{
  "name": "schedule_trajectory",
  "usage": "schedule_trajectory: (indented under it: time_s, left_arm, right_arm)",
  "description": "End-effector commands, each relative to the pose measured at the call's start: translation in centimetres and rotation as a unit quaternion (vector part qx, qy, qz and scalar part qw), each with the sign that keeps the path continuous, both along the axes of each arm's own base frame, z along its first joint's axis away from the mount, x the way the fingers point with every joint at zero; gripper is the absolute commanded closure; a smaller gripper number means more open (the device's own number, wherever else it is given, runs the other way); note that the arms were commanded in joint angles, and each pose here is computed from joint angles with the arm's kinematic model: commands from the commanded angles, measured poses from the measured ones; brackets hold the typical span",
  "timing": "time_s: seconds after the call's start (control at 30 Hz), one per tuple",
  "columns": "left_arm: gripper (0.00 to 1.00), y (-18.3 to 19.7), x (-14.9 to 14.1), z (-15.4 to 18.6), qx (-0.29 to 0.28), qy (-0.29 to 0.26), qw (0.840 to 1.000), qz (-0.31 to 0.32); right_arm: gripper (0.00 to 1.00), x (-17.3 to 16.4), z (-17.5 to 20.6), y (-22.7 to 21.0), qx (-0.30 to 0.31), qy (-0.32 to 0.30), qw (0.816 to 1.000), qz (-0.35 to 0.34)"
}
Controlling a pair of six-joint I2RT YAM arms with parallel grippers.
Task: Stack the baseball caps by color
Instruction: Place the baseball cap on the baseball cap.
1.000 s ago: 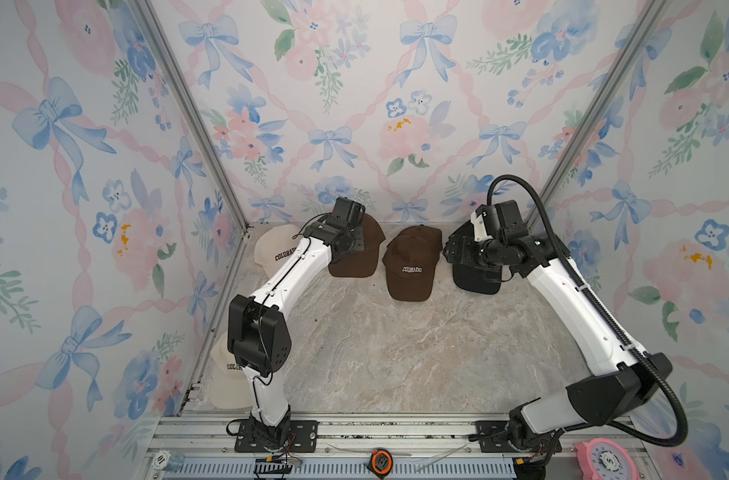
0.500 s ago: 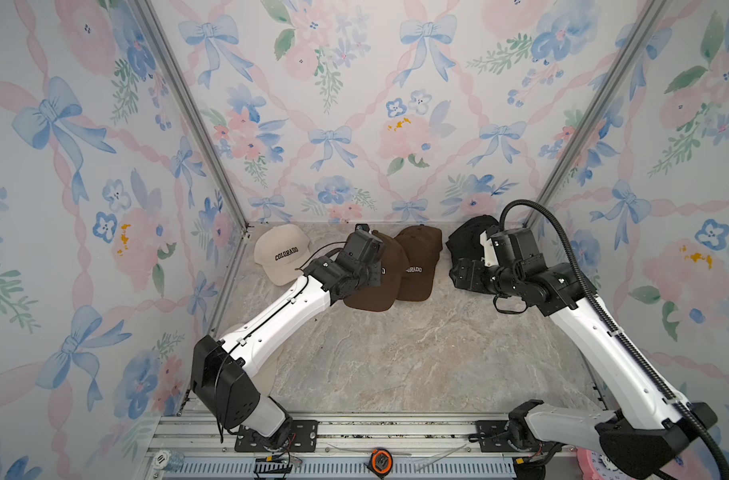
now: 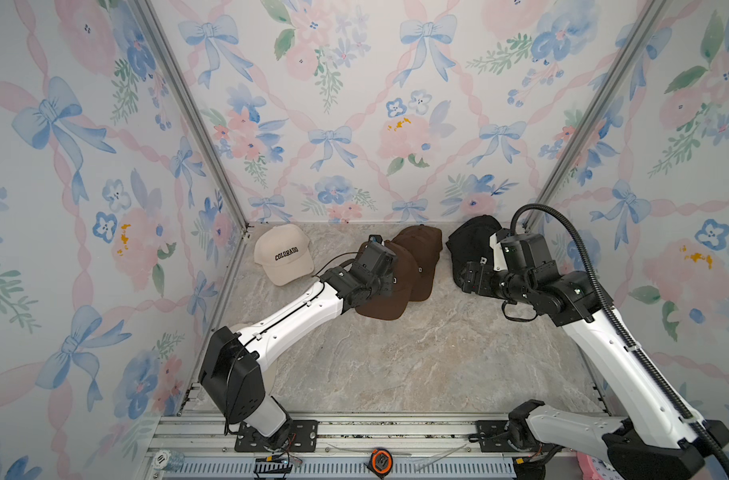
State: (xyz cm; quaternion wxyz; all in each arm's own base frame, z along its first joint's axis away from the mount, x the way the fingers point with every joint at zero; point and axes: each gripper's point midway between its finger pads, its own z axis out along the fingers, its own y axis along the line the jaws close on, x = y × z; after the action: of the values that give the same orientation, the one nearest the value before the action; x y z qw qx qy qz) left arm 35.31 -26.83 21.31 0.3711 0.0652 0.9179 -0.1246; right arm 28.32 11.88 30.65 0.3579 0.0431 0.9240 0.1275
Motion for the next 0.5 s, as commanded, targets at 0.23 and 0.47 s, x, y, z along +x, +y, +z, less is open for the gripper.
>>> schedule_trajectory:
  time_s: [0.23,0.47]
  left_arm:
    - [1.00,-3.4,2.7,0.0,-0.016,-0.011,1.000,-0.010]
    - [1.00,-5.6,3.9,-1.4,-0.013,-0.001,1.000,-0.025]
  right_arm:
    - [0.04,-0.2,-0.6,-2.8,-0.005,0.015,1.000,-0.026]
    - [0.04,0.0,-1.0,-4.2,-0.001,0.022,0.999,-0.039]
